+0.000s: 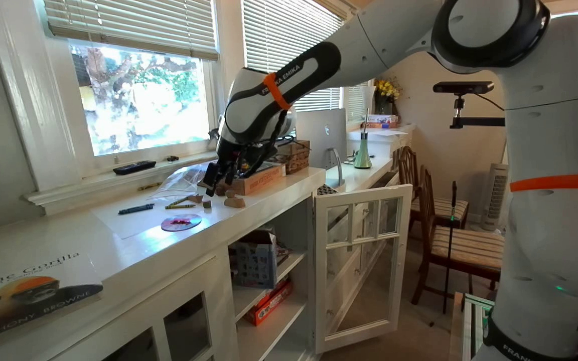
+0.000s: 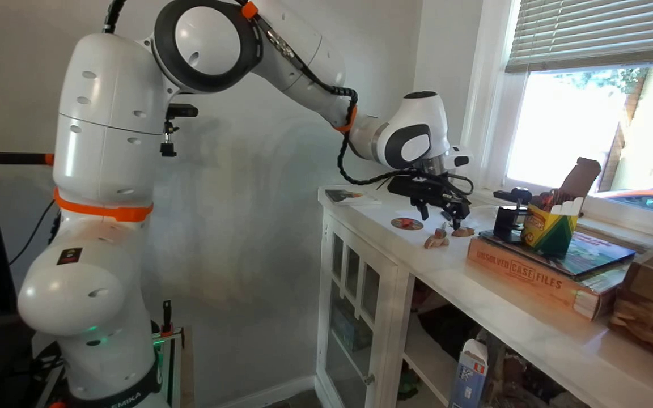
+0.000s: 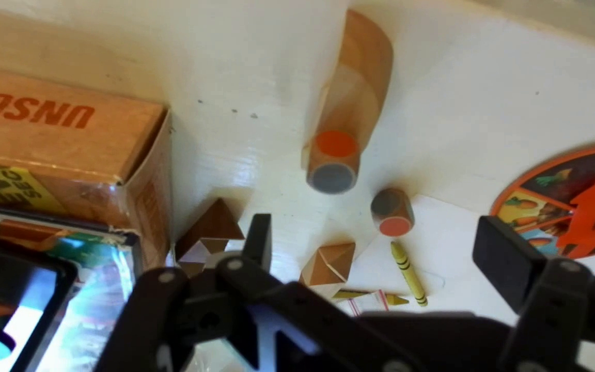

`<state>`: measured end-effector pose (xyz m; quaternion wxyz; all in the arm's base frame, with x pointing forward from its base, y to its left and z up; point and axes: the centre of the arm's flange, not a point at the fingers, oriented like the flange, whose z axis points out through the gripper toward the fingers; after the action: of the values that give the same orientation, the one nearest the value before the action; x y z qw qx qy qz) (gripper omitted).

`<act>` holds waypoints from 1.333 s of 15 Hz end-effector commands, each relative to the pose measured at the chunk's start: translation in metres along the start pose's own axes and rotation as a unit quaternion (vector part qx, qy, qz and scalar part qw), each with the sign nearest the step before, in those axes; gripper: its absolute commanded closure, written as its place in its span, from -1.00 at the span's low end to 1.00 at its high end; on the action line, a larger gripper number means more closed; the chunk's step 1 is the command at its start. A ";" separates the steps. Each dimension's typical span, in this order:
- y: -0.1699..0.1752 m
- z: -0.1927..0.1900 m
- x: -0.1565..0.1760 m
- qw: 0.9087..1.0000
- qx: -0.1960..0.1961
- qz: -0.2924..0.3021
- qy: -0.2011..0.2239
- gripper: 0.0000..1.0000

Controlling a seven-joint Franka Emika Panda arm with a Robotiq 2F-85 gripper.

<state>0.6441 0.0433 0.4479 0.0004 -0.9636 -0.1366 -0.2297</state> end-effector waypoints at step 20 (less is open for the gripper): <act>-0.003 0.045 0.002 0.996 0.057 -0.040 0.054 -0.76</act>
<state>0.6586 0.0530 0.4140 0.0402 -0.9475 -0.1820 -0.2597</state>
